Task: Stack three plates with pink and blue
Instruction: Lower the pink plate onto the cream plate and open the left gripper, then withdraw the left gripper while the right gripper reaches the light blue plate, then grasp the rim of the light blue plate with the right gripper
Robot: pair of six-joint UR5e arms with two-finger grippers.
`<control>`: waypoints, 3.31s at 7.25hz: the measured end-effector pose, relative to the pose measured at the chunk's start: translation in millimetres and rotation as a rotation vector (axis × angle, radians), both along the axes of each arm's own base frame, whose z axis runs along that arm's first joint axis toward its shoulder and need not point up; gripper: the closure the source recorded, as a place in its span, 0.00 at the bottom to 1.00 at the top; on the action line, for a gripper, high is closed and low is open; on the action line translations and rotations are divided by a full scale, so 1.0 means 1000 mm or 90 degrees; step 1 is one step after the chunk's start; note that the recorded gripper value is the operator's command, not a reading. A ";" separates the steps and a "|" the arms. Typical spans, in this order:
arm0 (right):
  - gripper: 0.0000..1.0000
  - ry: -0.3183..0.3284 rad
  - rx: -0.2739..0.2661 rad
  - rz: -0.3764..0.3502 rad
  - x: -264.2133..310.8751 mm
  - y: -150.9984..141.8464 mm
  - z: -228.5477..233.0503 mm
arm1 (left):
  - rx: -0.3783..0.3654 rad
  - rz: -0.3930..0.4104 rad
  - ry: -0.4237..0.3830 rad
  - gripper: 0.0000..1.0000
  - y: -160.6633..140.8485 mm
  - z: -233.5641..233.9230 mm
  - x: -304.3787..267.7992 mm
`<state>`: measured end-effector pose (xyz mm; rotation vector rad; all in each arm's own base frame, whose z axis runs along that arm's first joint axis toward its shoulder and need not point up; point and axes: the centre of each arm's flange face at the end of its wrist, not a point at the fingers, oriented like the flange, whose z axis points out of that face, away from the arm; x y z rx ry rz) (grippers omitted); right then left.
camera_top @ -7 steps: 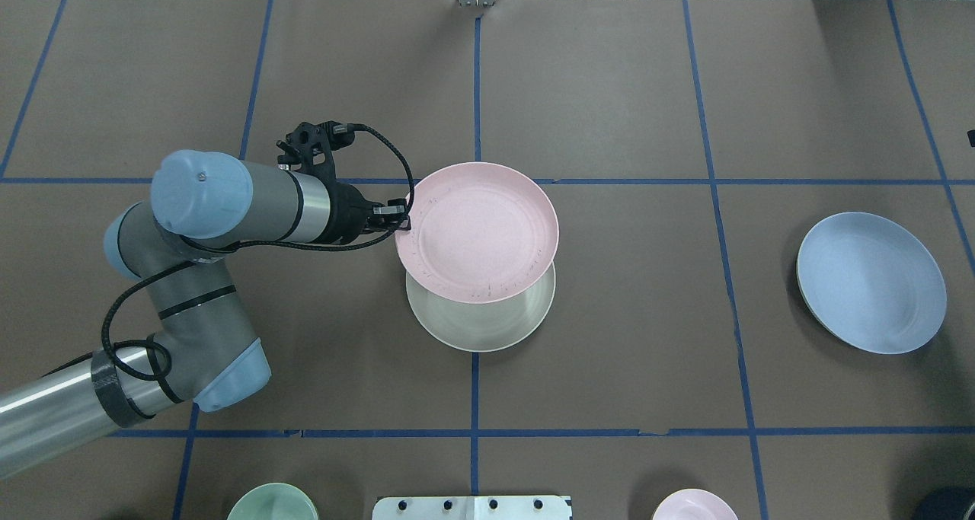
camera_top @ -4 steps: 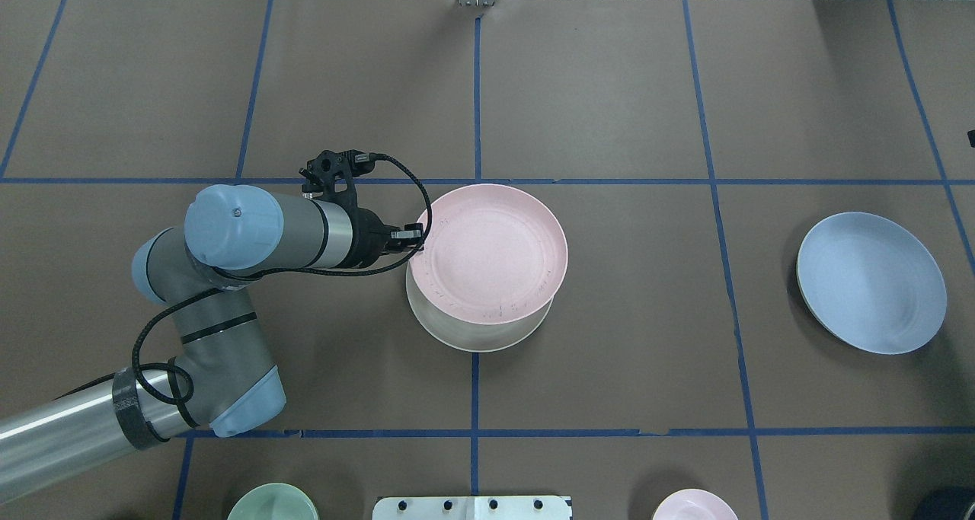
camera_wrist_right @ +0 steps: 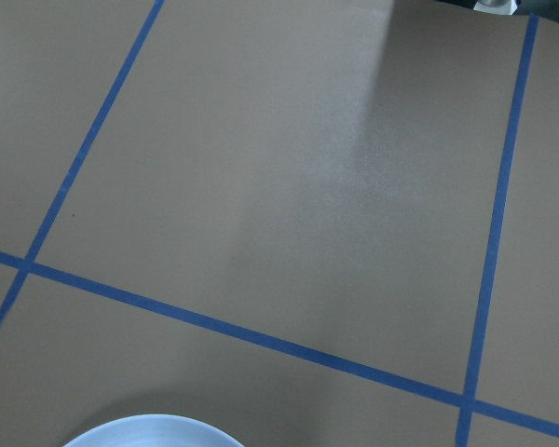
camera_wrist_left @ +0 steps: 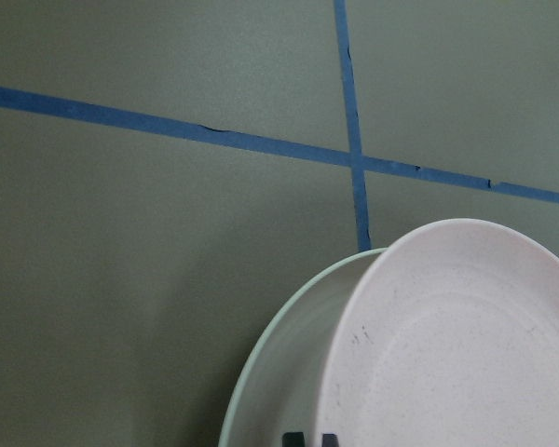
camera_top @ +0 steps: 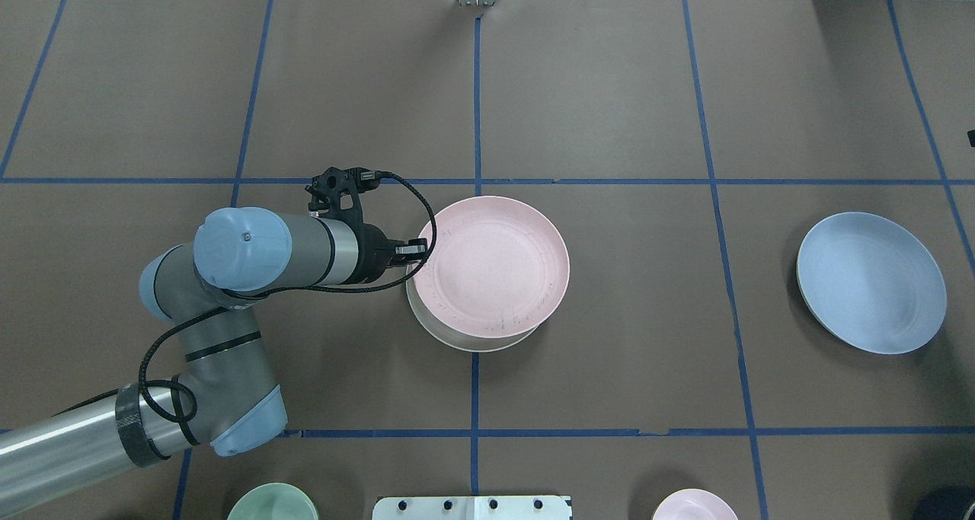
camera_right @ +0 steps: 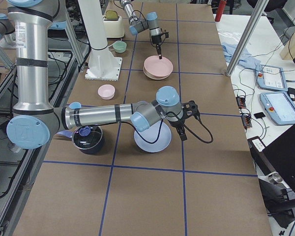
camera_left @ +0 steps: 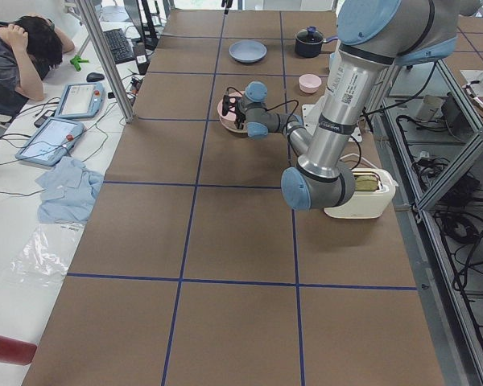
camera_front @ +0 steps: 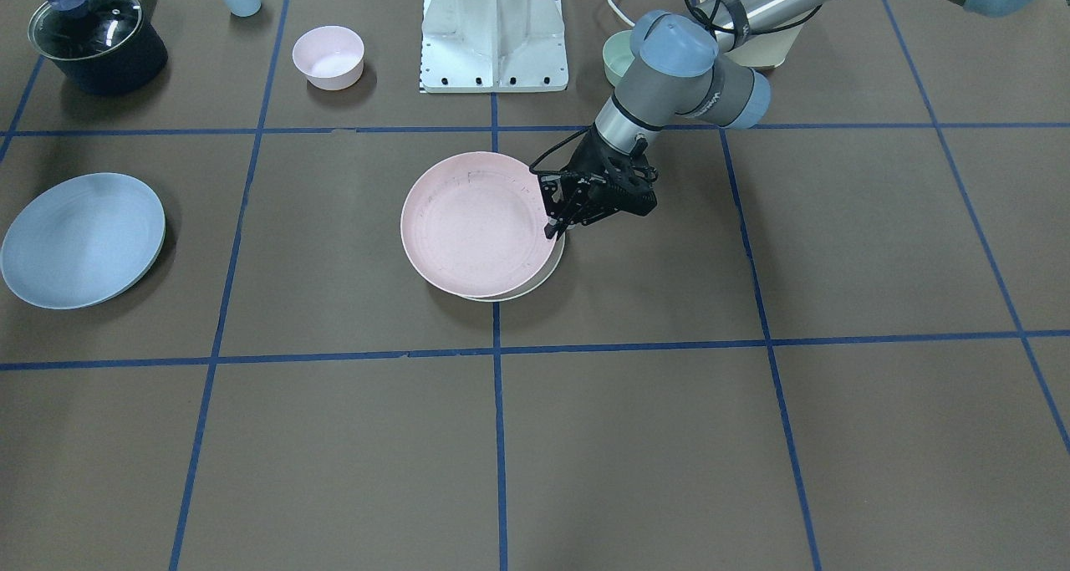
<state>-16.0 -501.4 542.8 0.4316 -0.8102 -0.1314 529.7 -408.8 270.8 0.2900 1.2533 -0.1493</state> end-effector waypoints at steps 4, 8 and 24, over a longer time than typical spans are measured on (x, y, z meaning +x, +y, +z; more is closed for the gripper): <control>0.00 0.000 -0.001 0.000 0.000 0.000 0.000 | 0.002 0.001 -0.006 0.00 0.002 0.005 0.001; 0.00 -0.008 -0.012 0.007 -0.003 0.000 -0.001 | 0.049 0.010 -0.024 0.00 -0.001 0.013 -0.021; 1.00 -0.006 -0.104 0.033 -0.108 0.139 0.165 | 0.361 0.133 -0.291 0.00 -0.099 0.112 -0.318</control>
